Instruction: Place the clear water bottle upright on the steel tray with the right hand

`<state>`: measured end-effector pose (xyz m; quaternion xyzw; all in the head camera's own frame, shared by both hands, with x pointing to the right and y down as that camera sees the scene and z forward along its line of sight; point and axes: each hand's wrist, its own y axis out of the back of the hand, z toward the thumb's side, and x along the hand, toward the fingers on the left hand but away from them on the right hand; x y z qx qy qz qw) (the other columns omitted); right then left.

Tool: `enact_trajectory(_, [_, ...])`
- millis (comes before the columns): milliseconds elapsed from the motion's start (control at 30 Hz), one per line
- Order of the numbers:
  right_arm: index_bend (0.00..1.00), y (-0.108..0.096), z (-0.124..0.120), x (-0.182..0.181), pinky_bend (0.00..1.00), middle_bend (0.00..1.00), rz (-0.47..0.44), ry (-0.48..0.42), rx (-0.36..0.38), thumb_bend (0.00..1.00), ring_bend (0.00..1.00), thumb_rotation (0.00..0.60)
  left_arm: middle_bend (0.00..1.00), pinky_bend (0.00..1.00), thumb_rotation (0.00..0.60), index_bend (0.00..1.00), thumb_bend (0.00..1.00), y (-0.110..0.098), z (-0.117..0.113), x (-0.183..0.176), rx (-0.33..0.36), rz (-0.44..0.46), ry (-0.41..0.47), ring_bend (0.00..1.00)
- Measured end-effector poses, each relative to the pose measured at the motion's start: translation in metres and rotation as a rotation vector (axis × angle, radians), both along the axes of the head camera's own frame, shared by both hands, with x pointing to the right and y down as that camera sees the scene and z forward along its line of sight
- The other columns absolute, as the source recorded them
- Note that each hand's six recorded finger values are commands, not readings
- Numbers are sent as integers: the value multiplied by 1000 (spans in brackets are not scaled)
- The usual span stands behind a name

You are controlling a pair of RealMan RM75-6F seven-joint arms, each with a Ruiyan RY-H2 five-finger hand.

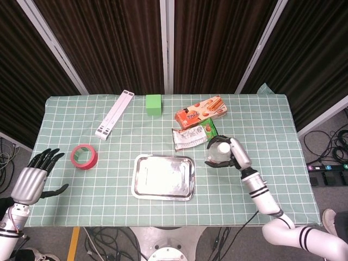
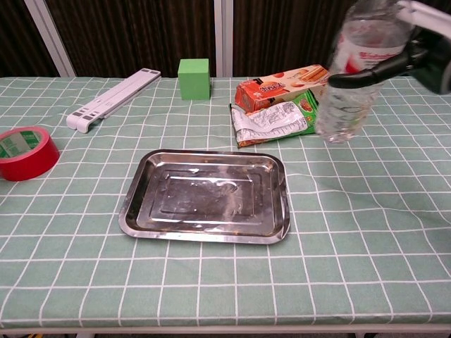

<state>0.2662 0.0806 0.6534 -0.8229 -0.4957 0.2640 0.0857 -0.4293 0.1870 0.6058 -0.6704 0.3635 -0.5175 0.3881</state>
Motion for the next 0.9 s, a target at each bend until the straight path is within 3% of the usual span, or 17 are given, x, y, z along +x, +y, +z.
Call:
enact_trajectory(133, [674,7,5,8,407,538,11,-4,-28,101,364,600,187,163,449,182,219,1,0,2,0,8,3,96])
enact_trajectory(500, [674,23,44,-106,406,538,-142,-125,-119,101,363,600,187,163,450,183,218,5,-6,-11,10,-22,-8,96])
enact_trajectory(900, [680,30,79,-152,387,528,-198,-155,-192,27,363,600,187,163,452,182,219,3,-9,-18,13,-27,-10,96])
